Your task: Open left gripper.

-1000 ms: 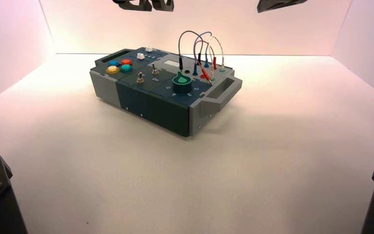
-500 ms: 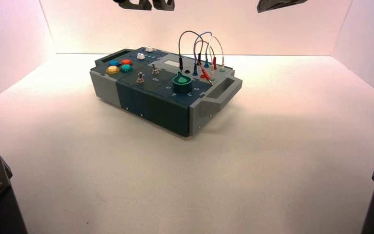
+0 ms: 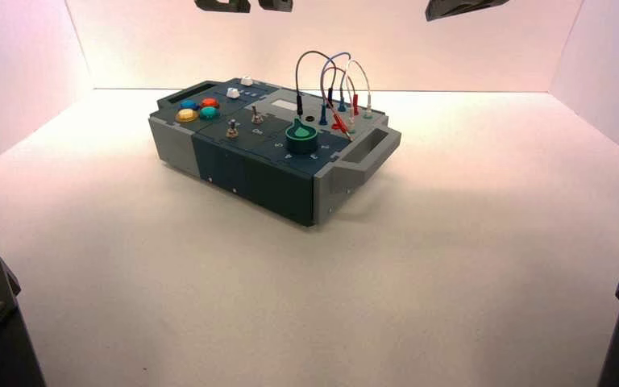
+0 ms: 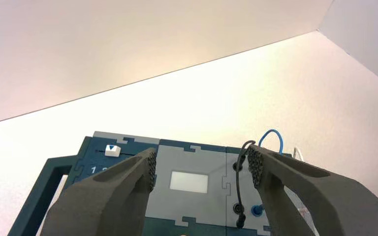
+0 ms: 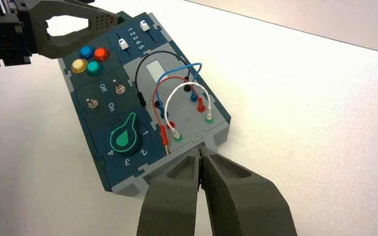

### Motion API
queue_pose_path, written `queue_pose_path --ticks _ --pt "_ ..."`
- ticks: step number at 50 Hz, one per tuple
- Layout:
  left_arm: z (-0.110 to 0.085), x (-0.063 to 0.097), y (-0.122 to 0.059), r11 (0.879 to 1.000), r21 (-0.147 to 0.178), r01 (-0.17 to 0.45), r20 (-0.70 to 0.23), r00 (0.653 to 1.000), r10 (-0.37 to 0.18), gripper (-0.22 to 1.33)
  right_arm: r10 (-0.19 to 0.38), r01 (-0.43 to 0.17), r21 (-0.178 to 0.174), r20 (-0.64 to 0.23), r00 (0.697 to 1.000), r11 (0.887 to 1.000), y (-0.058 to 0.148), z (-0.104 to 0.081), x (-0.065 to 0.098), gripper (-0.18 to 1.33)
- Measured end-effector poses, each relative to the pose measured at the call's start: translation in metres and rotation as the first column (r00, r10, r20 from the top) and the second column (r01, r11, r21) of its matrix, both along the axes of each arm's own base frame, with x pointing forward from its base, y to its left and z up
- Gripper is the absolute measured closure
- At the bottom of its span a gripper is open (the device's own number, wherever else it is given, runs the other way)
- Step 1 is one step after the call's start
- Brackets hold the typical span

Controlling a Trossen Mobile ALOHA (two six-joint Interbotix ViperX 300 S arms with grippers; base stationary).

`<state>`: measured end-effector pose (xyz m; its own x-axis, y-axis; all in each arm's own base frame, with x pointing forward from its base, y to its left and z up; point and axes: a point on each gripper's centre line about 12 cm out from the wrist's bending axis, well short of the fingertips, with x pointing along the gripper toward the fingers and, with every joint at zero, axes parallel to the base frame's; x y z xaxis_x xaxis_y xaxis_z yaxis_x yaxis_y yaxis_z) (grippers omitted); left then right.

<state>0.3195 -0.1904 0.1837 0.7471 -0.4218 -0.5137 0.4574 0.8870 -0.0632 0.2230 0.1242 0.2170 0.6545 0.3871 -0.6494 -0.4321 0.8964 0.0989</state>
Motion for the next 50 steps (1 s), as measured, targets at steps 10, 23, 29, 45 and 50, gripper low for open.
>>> queue_pose_path --ticks 10,23,29,45,50 --pt "-0.0003 0.0007 -0.0005 1.000 0.001 0.000 -0.001 1.000 0.000 -0.22 0.000 0.000 0.001 0.001 1.000 1.000 0.0000 0.0001 0.0001 1.29" --pt "-0.0007 0.0009 -0.0005 1.000 0.001 0.000 -0.001 1.000 0.000 -0.22 0.001 -0.001 0.001 0.001 1.000 1.000 0.0002 0.0000 -0.0005 1.29" --pt "-0.0008 0.0011 0.0000 1.000 0.001 -0.001 -0.003 1.000 0.001 -0.22 0.002 -0.002 0.000 0.000 1.000 1.000 0.0001 -0.0002 -0.0006 1.29" --pt "0.0024 0.0031 -0.0003 1.000 -0.013 -0.007 0.026 1.000 0.008 -0.22 0.003 -0.003 -0.006 -0.012 1.000 1.000 -0.0002 -0.0014 -0.0016 1.29" --pt "0.0027 0.0033 -0.0003 1.000 -0.014 -0.008 0.028 1.000 0.008 -0.22 0.003 -0.003 -0.006 -0.010 1.000 1.000 -0.0007 -0.0001 -0.0018 1.29"
